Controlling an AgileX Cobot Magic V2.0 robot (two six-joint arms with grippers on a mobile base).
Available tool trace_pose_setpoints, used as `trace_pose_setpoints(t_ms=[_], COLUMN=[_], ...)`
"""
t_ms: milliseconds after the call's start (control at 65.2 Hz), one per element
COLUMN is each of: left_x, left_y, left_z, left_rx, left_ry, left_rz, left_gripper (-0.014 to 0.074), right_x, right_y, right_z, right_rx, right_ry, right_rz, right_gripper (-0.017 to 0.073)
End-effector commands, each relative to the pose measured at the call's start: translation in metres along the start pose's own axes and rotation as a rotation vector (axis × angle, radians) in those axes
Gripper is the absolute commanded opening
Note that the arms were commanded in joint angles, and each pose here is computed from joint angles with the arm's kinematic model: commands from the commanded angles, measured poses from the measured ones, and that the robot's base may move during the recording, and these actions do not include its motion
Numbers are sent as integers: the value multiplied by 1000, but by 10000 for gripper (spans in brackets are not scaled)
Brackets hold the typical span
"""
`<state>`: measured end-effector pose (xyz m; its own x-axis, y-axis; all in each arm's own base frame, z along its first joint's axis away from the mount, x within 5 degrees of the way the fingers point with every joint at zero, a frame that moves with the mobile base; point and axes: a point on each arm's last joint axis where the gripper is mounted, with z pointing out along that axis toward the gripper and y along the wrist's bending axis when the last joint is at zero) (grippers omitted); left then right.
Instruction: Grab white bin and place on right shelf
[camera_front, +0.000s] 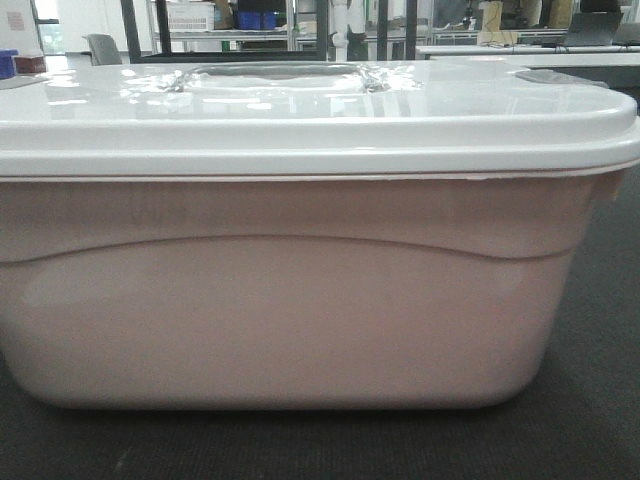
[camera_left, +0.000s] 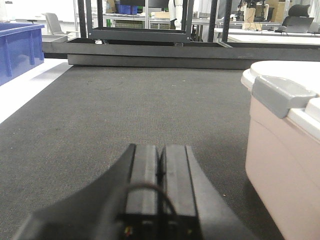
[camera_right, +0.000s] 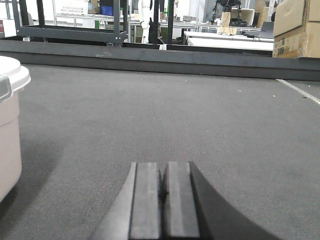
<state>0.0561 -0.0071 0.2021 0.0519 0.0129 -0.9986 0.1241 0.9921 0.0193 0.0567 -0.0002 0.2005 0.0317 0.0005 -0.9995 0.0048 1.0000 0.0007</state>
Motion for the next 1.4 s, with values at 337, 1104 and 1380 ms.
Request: trace_pose_setpoints(t_ms=[337, 1104, 1380], left_x=[-8, -47, -106], left_y=[0, 1, 1], left_z=[-1, -8, -27], left_rx=[-3, 0, 11], left_ry=[-93, -137, -79], left_rz=[-2, -1, 9], left_gripper=[-118, -118, -118], right_x=[-9, -47, -130], right_y=[0, 0, 1], right_z=[-2, -12, -19], right_rx=[8, 0, -4], right_ry=[-105, -33, -45], right_rz=[-19, -11, -12], right_gripper=[55, 55, 55])
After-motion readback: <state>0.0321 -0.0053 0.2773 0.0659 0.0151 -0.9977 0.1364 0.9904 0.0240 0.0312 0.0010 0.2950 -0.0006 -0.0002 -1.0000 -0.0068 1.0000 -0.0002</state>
